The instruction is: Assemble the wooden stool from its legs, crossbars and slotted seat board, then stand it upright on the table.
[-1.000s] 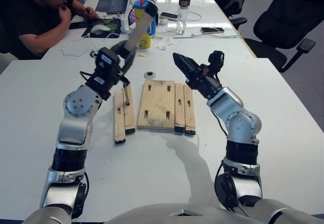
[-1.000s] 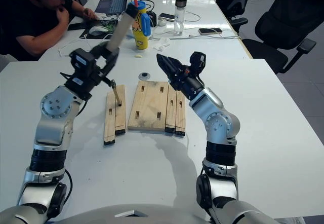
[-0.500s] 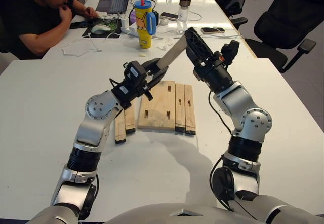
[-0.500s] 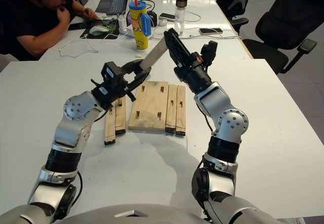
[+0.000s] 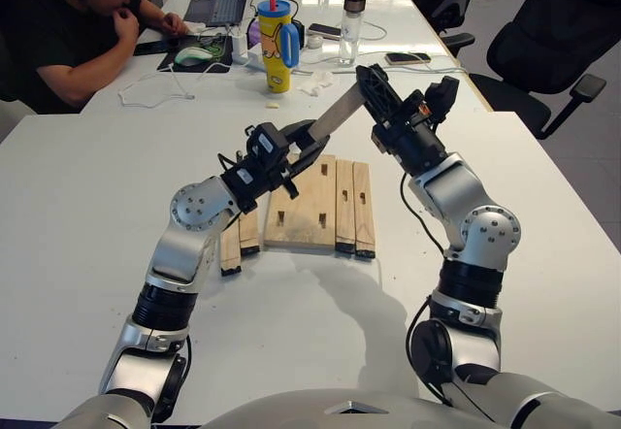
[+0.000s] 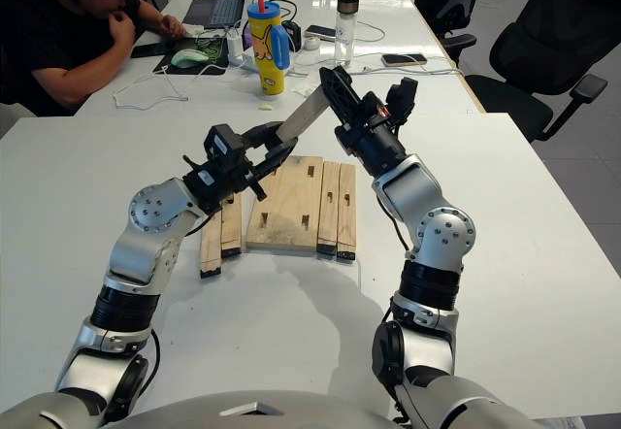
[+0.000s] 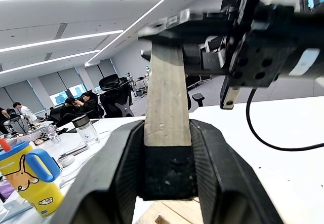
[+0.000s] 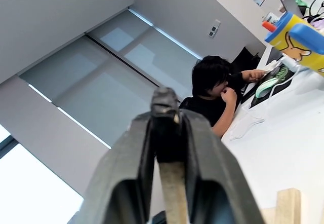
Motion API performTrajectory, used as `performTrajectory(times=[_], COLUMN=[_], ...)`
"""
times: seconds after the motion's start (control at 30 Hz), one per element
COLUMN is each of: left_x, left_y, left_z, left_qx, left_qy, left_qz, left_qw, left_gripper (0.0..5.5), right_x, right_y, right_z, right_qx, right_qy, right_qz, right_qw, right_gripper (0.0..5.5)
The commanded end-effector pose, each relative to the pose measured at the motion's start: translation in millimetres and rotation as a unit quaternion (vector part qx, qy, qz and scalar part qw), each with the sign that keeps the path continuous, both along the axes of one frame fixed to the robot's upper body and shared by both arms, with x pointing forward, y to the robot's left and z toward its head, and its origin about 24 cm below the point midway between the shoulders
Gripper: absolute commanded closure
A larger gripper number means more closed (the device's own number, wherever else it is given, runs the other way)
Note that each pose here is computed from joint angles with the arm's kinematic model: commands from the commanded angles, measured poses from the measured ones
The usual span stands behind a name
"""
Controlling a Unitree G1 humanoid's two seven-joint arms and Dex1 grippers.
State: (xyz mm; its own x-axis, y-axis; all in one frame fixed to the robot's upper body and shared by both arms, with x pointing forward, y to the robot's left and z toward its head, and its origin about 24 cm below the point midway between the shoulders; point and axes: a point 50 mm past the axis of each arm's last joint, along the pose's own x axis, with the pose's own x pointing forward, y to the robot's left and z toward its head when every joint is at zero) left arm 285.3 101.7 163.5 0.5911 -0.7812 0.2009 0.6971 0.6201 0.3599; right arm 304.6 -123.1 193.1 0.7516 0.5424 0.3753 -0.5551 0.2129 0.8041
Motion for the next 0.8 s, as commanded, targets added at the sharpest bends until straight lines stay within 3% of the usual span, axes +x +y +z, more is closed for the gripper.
performTrajectory(times=[0.03, 0.13, 0.23, 0.43, 0.8], left_x=[0, 2, 9, 10, 1], left_y=[3, 5, 15, 45, 20], left_z=[-9, -13, -25, -54, -61], left_qx=[0.017, 0.021, 0.006, -0.011, -0.031], left_qy=[0.015, 0.018, 0.064, 0.137, 0.156], left_qz=[0.012, 0.038, 0.071, 0.168, 0.140], left_qw=[1.000, 0.999, 0.995, 0.976, 0.977], left_gripper=[4.16, 4.16, 3.58, 2.81, 2.81], right_x=[2, 2, 3, 3, -16], right_y=[-1, -2, -9, -32, -41], right_z=[4, 2, -5, -46, -97], right_qx=[-0.004, -0.006, -0.041, -0.197, -0.253], right_qy=[-0.005, 0.000, 0.006, 0.056, 0.140], right_qz=[-0.005, -0.010, -0.059, -0.229, -0.346], right_qw=[1.000, 1.000, 0.997, 0.952, 0.893], right_gripper=[5.01, 5.01, 5.04, 5.04, 5.05])
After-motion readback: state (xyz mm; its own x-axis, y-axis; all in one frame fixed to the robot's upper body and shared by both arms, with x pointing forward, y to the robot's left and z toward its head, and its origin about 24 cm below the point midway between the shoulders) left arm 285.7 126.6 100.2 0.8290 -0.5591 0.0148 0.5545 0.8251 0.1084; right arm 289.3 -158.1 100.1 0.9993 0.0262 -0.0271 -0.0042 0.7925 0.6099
